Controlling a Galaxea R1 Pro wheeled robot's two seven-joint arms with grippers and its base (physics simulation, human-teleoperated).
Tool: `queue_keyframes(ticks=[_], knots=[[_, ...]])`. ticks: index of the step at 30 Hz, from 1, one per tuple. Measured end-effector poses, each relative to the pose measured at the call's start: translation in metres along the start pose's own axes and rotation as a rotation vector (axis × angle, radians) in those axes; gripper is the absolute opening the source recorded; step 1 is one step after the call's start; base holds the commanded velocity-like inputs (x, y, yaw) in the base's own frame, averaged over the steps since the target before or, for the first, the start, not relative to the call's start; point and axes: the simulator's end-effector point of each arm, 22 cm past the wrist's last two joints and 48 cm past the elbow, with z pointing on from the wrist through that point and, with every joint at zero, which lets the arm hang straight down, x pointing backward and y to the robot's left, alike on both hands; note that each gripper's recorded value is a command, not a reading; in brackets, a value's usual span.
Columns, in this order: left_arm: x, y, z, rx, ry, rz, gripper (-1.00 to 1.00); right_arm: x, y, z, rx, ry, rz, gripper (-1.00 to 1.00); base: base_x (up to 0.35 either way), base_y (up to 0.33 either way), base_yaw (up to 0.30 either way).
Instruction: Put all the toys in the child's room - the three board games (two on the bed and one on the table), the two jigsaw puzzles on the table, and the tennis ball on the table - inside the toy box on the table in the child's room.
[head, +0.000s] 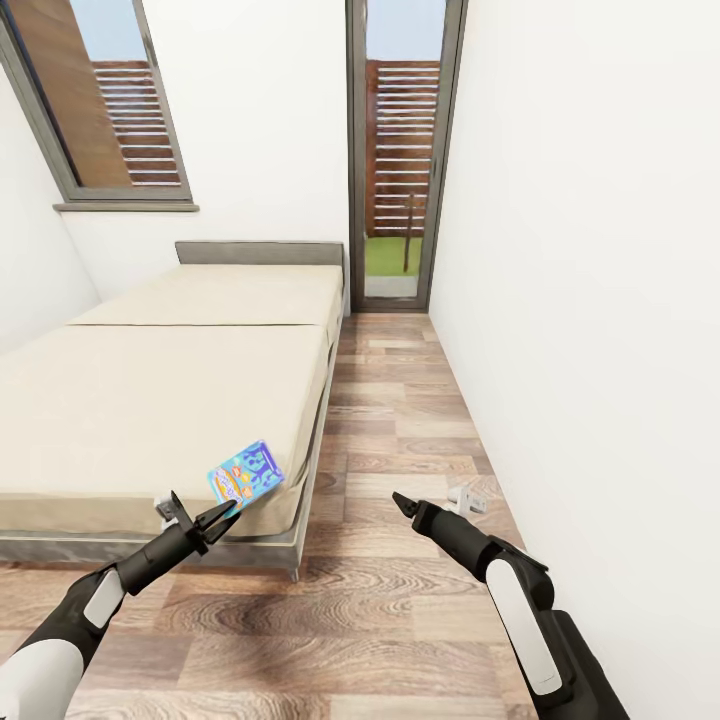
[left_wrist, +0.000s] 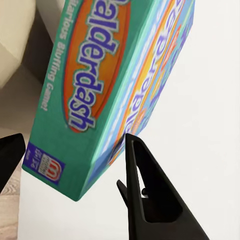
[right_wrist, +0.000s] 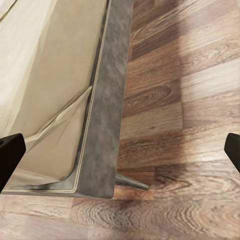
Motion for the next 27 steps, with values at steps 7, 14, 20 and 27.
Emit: queue_keyframes(ticks=[7, 14, 20, 27], knots=[[0.0, 0.0, 0.0, 0.0, 0.0, 0.0, -1.0, 0.0, 0.0, 0.0, 0.0, 0.0, 0.0, 1.0, 0.0, 0.0, 0.0], [0.0, 0.0, 0.0, 0.0, 0.0, 0.0, -1.0, -0.0001, -0.0001, 0.0, 0.0, 0.0, 0.0, 1.0, 0.0, 0.0, 0.0], [0.0, 0.0, 0.0, 0.0, 0.0, 0.0, -1.0, 0.0, 0.0, 0.0, 0.0, 0.0, 0.0, 1.0, 0.0, 0.0, 0.0], [-0.0018, -0.0012, 0.0008, -0.019, -0.004, 0.007, -1.0, -0.0046, 0.0045, -0.0031, -0.006, -0.01, -0.005, 1.0, 0.0, 0.0, 0.0]])
